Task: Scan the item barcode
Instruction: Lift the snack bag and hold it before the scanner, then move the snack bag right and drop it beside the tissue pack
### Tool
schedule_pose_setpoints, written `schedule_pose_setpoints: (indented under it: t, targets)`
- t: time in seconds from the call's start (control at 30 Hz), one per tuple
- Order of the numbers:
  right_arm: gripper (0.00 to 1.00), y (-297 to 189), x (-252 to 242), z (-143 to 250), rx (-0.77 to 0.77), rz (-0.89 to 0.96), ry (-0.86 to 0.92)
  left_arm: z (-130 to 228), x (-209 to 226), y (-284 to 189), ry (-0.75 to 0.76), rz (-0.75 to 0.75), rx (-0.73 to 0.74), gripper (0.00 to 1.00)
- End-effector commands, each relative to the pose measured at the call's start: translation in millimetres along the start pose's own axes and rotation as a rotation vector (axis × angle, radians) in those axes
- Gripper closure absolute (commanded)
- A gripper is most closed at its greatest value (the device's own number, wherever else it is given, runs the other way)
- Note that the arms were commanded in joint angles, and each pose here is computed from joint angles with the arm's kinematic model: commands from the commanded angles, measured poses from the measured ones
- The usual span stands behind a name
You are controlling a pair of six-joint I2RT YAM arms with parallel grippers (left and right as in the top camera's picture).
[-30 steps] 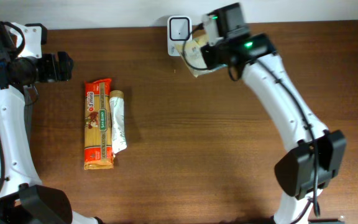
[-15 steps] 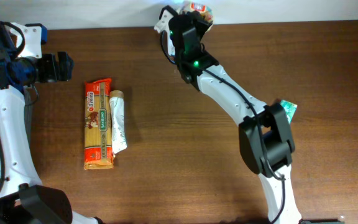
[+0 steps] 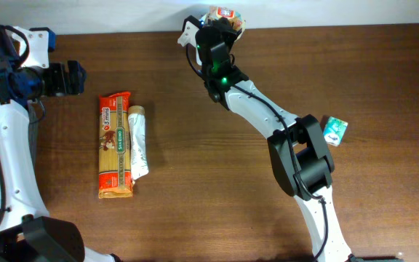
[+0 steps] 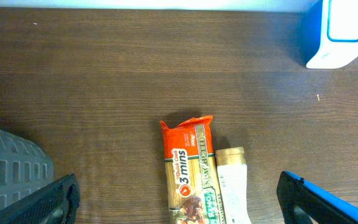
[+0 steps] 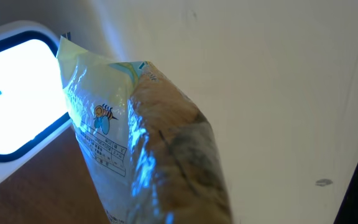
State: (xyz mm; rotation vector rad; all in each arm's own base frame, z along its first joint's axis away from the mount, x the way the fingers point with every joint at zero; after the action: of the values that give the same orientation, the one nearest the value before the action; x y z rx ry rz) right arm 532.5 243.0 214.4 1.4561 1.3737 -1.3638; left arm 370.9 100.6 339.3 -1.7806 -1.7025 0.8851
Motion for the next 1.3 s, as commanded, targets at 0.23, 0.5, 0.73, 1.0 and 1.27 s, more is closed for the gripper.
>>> schedule_pose_setpoints:
  t: [0.23,0.5,0.73,1.0,1.27]
  targets:
    - [0.96,-4,-5,-8,-0.022,0.026,0.022,-3,0,-10,0.019,-0.001,-0.028,0.01]
    - [0.96,-18,-13,-26,-0.067,0.084,0.021,-3,0,-10,0.019,-0.001,-0.028,0.01]
    - [0.96,-52,-64,-25,-0.064,0.010,0.166,-2,0,-10,0.019,-0.001,-0.027,0.01]
    - [0.96,-166,-175,42,-0.135,-0.545,0.836,-2,0,-10,0.019,-0.002,-0.027,0.01]
    - [0.96,-122,-151,216,0.525,-0.915,1.317,-2,0,-10,0.019,-0.002,-0.027,0.01]
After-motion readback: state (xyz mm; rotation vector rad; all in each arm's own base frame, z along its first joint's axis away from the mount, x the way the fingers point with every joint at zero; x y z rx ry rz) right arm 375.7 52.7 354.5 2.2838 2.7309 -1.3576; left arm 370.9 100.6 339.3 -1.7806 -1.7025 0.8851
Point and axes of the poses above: each gripper's point midway between its finger pads, its own y axis out along the fingers, its own x axis along the line the jaws close on, z = x × y, the point moved 10 cm from there along -y, back along the fingers, and after that the axes turned 3 degrees about -y, right-handed, at the moved point
